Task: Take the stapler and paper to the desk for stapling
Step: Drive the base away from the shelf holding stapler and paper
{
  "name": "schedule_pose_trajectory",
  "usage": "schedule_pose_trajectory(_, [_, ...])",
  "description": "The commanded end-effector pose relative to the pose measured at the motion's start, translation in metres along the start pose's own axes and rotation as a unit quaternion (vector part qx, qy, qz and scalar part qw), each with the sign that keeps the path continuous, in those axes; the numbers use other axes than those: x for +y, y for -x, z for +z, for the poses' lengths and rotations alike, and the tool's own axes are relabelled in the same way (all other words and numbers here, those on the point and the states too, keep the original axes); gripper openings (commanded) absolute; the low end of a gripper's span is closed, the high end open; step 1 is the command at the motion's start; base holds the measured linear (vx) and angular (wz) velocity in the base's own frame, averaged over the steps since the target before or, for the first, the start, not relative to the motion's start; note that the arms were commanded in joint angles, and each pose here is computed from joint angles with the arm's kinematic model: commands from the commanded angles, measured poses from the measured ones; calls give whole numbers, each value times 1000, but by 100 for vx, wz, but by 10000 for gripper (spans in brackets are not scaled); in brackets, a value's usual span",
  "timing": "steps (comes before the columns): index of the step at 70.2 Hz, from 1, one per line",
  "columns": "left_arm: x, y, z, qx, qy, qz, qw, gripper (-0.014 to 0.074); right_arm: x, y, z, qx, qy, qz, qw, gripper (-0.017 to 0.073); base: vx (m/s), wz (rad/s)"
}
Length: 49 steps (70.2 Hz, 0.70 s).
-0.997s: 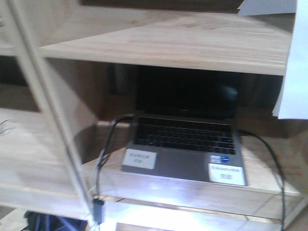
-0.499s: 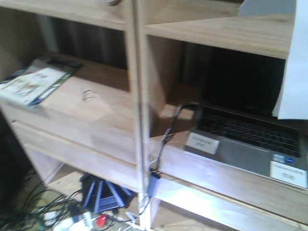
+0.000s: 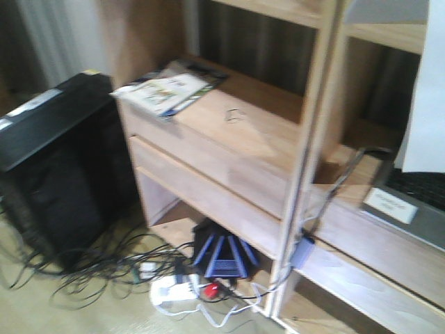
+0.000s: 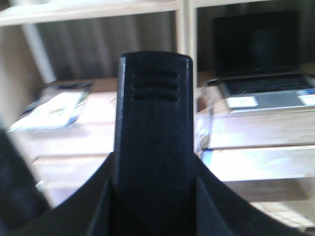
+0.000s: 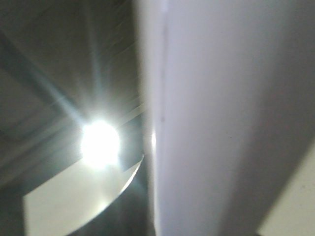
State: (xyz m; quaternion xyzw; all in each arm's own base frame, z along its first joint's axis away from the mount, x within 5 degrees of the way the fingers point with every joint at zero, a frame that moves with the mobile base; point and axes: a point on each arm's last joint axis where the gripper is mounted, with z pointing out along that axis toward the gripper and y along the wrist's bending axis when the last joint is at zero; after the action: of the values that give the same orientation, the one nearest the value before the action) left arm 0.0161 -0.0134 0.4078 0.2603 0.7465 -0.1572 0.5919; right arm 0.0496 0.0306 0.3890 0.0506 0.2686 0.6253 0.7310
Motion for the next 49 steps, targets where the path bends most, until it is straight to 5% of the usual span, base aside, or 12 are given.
schedule_pose_trajectory(1, [1,16,-3,-65,2,-3,998,-6,6,4,5,-15,20,-11,1000,-6,-14,54])
schedule_pose_trajectory(49, [1,16,-3,-65,2,-3,998,-6,5,4,5,-15,20,-11,1000,-6,-12,54])
